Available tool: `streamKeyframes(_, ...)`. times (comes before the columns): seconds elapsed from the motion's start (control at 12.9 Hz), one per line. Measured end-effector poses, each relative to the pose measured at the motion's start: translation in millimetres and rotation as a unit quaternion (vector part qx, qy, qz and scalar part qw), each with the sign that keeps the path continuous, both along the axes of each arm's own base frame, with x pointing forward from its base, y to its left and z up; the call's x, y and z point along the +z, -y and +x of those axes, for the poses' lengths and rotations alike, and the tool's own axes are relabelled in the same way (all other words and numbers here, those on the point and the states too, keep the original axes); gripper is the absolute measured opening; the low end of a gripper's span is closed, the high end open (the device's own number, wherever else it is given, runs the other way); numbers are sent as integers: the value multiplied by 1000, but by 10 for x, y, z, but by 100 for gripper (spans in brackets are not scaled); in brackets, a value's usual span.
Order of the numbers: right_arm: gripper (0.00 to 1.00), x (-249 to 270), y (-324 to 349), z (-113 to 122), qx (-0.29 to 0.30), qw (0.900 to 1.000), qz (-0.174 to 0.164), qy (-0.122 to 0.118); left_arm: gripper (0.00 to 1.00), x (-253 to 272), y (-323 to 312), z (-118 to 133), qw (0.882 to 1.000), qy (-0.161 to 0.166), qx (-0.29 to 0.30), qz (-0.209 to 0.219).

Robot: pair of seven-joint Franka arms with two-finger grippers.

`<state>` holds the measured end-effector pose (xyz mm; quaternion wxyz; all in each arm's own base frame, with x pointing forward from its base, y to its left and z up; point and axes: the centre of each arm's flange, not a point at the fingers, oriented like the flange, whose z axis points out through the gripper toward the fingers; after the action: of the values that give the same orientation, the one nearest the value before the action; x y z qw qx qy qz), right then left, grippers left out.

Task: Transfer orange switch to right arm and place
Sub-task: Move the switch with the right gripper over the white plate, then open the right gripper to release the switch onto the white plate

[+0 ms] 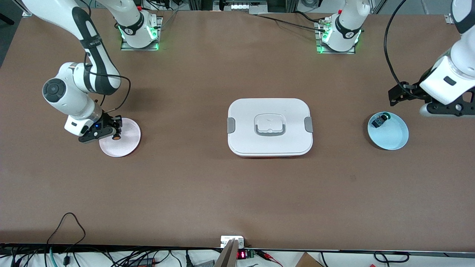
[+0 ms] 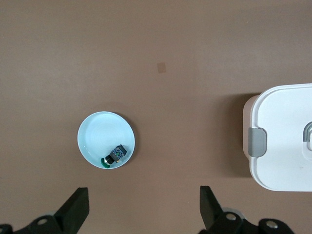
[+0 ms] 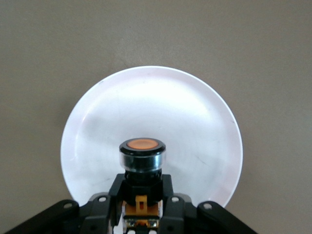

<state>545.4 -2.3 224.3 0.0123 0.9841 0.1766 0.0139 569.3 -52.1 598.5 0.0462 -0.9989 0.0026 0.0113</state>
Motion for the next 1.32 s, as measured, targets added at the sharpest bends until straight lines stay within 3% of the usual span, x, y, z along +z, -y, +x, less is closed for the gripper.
streamKeyframes(0.31,34,-316,-102,10,-7,1000,6,2,100,-53,-43,-105,1000,0,7,-6)
streamKeyframes(0.39,40,-312,-135,25,-7,1000,8,4,100,-73,-29,-108,1000,-2,9,-19)
streamKeyframes(0.54,60,-175,-176,134,-5,1000,11,13,100,-102,-16,-104,1000,-5,7,-28)
streamKeyframes(0.78,94,532,-408,370,-2,999,34,1,100,-132,-80,-52,999,0,13,-31)
streamKeyframes(0.86,100,879,-456,400,-8,999,42,3,100,-131,-123,-43,999,1,16,-32)
streamKeyframes(1.09,100,1842,-502,218,-22,998,59,5,100,-154,-171,-6,999,4,18,-34)
streamKeyframes(1.32,100,2634,-599,63,-32,998,46,-23,100,-154,-168,6,999,5,17,-34)
